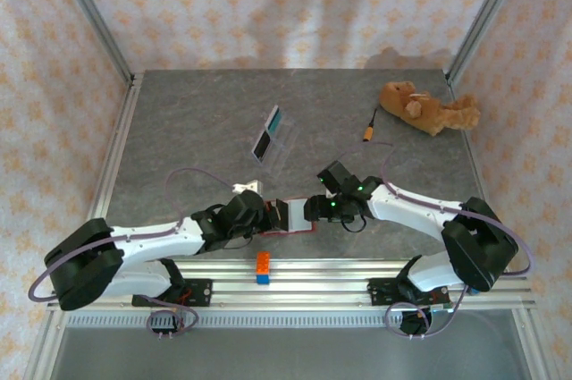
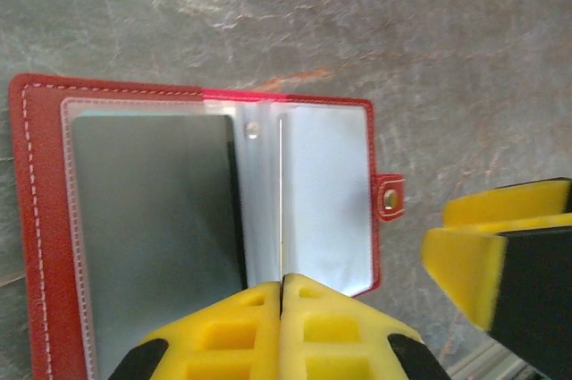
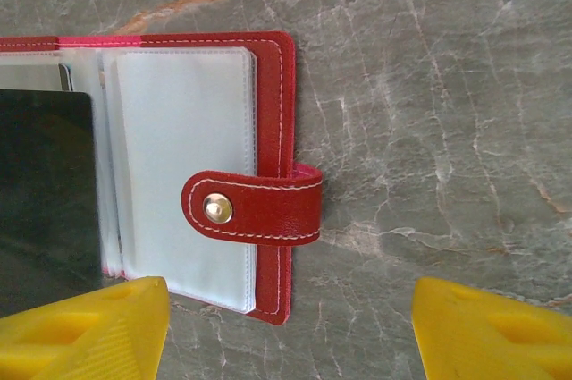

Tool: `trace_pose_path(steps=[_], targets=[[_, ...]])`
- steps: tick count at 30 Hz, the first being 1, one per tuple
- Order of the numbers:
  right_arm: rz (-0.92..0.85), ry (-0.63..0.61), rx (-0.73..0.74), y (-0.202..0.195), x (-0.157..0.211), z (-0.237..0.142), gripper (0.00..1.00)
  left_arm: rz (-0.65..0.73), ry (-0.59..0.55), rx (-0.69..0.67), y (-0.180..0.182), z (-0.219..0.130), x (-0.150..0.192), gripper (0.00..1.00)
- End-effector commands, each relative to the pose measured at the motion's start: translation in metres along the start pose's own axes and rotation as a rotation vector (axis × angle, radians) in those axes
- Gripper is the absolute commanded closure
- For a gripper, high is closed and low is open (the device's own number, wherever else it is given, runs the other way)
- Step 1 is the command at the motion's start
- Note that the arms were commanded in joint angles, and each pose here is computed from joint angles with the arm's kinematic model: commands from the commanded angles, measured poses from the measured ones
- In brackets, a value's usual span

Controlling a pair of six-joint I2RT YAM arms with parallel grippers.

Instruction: Put the credit cards into the card holder

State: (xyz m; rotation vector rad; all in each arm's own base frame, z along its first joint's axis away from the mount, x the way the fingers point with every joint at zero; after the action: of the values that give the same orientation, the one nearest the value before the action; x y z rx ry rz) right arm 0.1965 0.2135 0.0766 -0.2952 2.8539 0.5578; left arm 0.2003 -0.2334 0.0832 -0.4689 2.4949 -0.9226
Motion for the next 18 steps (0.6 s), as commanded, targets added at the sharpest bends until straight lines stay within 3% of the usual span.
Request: trace_pose_path(steps=[1,18], targets=[[0.001,-0.028,-0.008,0.006,-0.009,-0.002,0.28,0.013,-0.016,0.012,-0.007,0.005,-0.003,1.00],[0.035,-0.023,0.008,-0.004,-0.003,0.008,0.26,0.010,0.062,0.009,-0.004,0.027,0.009,1.00]])
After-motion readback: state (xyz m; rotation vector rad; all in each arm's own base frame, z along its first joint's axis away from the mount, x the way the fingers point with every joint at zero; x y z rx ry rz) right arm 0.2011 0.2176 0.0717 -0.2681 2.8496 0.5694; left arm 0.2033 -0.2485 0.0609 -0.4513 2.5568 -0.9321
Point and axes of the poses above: each hand's point on the last joint's axis, 136 mm out from that joint toward the fingers, its own z axis out along the fingers, its own y axis along the line the jaws close on, x = y × z, the point moved 3 cm from there along -z, back along the fingers, and after that the axes turned 7 degrees about -z, right-handed, at the moved point
